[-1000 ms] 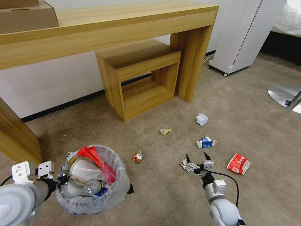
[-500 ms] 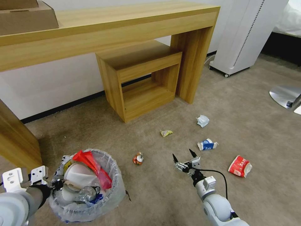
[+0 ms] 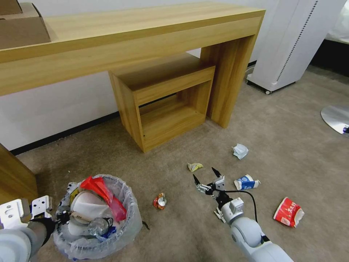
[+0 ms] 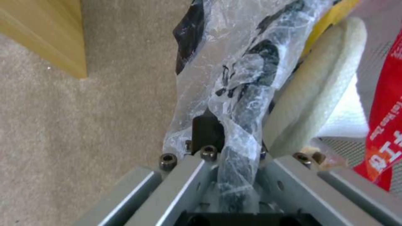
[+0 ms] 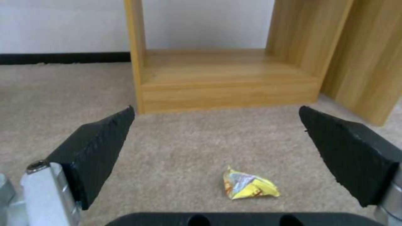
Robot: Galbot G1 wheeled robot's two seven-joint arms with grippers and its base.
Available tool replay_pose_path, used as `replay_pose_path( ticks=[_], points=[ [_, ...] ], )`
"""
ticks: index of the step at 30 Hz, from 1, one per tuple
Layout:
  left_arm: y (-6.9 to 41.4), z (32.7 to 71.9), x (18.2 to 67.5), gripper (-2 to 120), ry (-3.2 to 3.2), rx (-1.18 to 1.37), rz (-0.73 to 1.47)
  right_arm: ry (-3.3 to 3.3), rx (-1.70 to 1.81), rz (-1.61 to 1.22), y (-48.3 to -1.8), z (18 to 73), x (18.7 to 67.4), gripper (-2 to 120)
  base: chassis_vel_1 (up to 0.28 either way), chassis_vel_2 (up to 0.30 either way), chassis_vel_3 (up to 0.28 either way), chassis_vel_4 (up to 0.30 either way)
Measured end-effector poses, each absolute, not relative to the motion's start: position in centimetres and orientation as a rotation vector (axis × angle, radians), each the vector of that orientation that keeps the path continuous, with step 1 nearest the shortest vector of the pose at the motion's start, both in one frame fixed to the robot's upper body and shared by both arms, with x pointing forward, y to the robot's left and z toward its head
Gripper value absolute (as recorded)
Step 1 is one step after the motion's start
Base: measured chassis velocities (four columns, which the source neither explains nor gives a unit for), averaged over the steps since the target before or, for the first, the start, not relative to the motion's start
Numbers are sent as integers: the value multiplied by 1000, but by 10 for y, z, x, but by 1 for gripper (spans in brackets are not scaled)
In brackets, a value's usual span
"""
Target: Pick up the trash bin and place the garbage on the floor into it.
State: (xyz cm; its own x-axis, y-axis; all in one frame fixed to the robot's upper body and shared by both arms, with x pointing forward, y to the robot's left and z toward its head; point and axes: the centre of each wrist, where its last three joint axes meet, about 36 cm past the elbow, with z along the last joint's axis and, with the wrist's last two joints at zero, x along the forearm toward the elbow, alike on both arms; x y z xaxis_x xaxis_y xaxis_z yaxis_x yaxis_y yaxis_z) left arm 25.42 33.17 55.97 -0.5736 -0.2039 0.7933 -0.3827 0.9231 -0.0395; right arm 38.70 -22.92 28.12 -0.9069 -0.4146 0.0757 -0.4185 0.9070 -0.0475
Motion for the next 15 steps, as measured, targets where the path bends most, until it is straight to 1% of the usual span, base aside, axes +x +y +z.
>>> replay_pose_path(
  ticks=[7,15],
  points=[
    [332,559,248,0,-2199,451,250,-2931,739,81,-223,283,396,100,0,0,0,0],
    [331,560,235,0,-2200,487,257,-2815,856,70,-208,272,400,100,0,0,0,0]
  ],
)
